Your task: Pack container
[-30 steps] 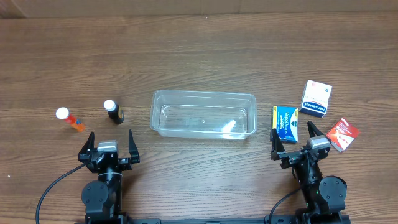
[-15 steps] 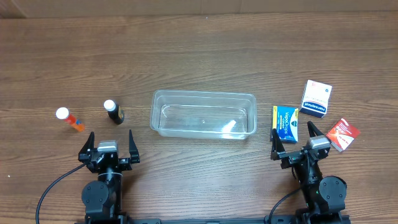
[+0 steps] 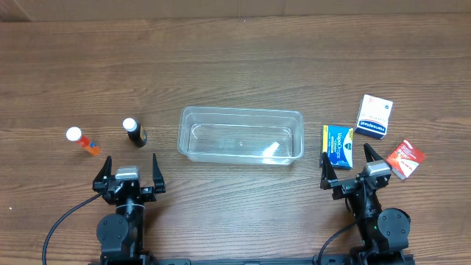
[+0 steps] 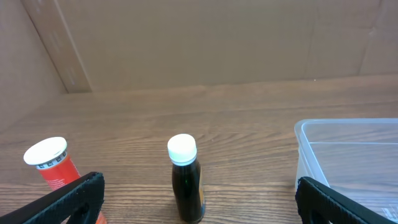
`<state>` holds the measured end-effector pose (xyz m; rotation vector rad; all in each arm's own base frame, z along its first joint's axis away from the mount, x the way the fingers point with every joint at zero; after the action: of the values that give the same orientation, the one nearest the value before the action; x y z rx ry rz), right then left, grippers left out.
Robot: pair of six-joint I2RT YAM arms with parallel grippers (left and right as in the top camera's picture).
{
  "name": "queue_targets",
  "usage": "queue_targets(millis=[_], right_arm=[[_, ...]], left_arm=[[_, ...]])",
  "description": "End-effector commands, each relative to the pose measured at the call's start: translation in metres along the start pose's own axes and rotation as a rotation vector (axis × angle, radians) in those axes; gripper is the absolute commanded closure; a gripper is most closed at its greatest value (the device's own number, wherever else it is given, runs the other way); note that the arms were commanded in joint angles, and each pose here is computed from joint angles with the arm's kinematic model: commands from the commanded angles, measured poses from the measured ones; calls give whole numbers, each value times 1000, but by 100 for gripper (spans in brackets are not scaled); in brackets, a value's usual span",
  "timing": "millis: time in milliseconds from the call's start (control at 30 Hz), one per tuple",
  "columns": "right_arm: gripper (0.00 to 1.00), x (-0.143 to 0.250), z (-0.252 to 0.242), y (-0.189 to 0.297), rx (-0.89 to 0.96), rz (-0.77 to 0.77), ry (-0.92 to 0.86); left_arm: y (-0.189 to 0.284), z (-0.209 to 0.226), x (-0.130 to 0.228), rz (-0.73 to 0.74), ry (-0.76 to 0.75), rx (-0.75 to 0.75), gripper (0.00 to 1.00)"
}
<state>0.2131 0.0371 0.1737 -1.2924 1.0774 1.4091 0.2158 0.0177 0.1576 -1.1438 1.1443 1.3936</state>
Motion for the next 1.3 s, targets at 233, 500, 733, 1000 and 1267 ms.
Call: queue_targets(millis=[233, 500, 733, 1000, 1267], right_arm=[[0, 2, 1, 0, -6, -5, 4], [0, 2, 1, 0, -6, -4, 4], [0, 2, 1, 0, -7, -4, 4], [0, 2, 2, 0, -10, -4, 4], [0, 3, 0, 0, 1, 1, -5]], left_arm=[[0, -3, -1, -12, -12, 16, 0], [0, -3, -1, -12, -12, 16, 0], [0, -3, -1, -12, -12, 16, 0], [0, -3, -1, -12, -12, 16, 0], [0, -5, -1, -13, -6, 35, 0]])
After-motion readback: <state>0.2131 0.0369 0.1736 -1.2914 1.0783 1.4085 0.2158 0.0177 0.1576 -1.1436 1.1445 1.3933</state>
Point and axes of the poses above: each gripper's point midway between its finger pads, its own y axis back along the fingers, its own z axis along the line the jaws close on, x = y × z, the point moved 3 cm from there along y, back along the fingers, and after that the axes turned 2 degrees about -y, right-handed, at the moved point
